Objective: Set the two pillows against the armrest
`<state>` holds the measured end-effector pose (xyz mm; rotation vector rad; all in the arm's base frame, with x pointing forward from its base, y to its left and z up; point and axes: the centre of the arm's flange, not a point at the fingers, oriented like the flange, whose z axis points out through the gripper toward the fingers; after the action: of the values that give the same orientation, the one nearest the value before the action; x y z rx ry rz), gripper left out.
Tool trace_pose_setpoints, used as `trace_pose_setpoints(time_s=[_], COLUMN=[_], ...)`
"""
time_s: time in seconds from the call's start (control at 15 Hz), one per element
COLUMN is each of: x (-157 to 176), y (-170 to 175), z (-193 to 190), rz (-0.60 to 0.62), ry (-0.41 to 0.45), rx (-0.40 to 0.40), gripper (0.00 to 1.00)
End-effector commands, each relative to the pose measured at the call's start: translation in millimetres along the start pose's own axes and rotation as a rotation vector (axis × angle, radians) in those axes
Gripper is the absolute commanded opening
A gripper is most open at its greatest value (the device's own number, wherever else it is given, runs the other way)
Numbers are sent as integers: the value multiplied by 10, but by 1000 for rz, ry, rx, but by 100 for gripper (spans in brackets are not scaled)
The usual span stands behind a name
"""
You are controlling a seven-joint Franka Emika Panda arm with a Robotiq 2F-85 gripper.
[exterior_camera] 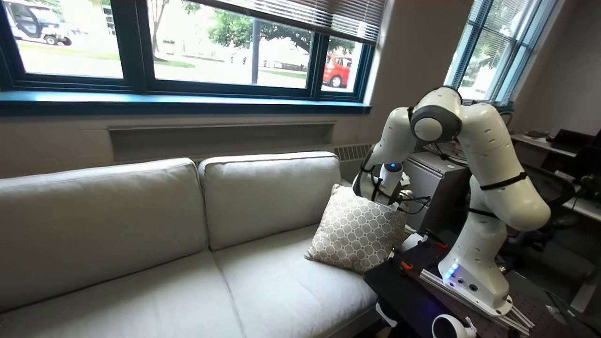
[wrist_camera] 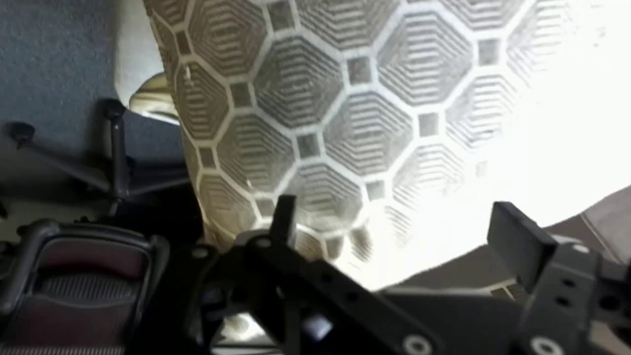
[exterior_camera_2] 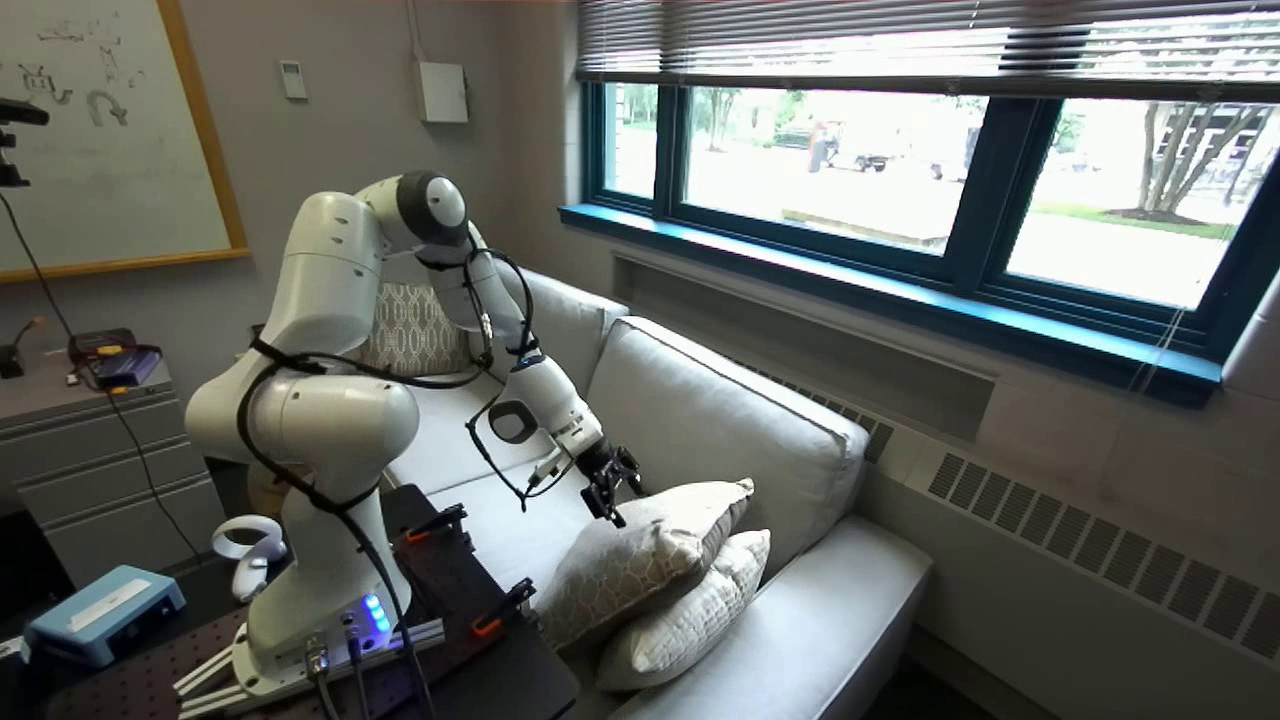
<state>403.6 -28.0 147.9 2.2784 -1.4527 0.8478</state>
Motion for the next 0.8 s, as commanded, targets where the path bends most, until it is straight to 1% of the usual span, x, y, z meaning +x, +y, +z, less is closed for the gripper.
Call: trace_pose_setpoints(time_s=[0.0,0.07,0.2,0.27,0.4,0.67,0.73], x=[-62,-75,-118,-154,-238,-429,-492], y=[-366,-406,-555,-682,-932,-1663,-1878], z=[-745,-830,-953,-962,-960,-901,-853], rz=[-106,-135,-255,-319,-417,-579,-635], ry=[141,166,169,138,104,43,30], rx=[-9,6,57,98,169,330,365], gripper=[100,100,100,100,100,100,100])
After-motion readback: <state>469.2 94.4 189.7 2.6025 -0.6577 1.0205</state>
